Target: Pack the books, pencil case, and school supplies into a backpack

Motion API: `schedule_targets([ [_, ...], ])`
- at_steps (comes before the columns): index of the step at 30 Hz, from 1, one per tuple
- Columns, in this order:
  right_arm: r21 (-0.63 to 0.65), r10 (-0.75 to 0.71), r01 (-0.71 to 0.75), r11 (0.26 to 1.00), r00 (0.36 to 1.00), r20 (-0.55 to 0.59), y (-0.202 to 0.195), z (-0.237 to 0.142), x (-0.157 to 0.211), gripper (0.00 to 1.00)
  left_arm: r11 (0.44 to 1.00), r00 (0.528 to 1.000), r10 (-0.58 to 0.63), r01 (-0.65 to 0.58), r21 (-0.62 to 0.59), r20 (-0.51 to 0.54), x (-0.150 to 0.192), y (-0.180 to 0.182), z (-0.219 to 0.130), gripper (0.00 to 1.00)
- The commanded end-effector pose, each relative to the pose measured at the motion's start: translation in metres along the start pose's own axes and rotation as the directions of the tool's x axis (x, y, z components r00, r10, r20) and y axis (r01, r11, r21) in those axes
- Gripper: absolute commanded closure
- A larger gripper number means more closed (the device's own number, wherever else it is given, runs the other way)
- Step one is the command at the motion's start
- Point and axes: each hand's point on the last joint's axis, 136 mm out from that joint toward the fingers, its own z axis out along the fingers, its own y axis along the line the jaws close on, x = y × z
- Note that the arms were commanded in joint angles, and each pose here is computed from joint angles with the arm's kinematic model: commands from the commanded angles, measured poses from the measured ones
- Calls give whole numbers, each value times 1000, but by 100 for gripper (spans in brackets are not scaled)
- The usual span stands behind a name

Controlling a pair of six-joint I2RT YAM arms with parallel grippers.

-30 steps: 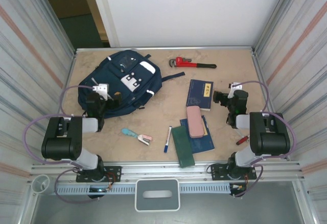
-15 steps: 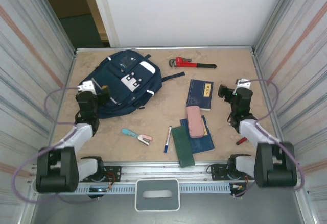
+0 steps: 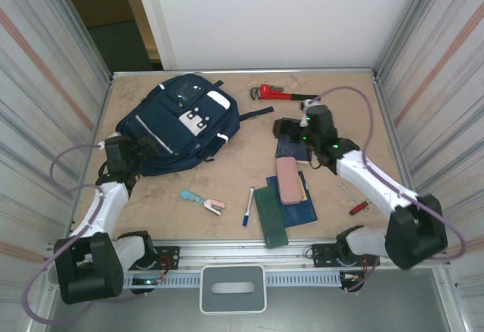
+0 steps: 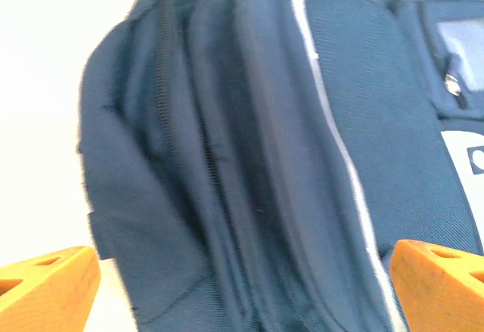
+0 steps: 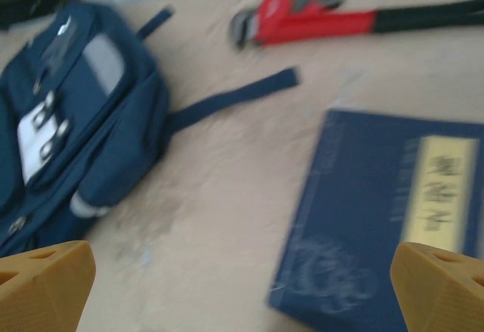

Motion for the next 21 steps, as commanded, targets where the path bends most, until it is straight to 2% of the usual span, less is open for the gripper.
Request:
schedule_targets([
  [1,-25,-35,32,999,992,-122,29,16,21,1,994,987,-75,86,72,-143,13,-13,12,4],
  [3,-29,-74,70,997,985,-156,41,28,32,1,990,969,-61,88,106,-238,25,-25,25,8],
  [5,-34,-71,66,997,981,-183,46,36,41,1,990,958,-52,87,113,-283,36,-29,34,10],
  [7,-60,-33,21,998,976,-217,51,45,50,1,990,952,-46,83,112,-304,44,-30,39,10],
  [10,-96,68,-95,991,966,-251,61,61,58,0,988,946,-21,69,140,-324,54,-38,42,16],
  [14,-146,249,-316,938,903,-351,93,98,63,7,985,940,4,55,164,-340,64,-41,45,39],
  [17,-92,344,-400,912,867,-361,93,134,68,10,986,939,15,42,159,-344,68,-37,46,50],
  [21,-98,394,-450,888,852,-345,95,174,59,14,981,935,34,37,192,-352,70,-41,46,63],
])
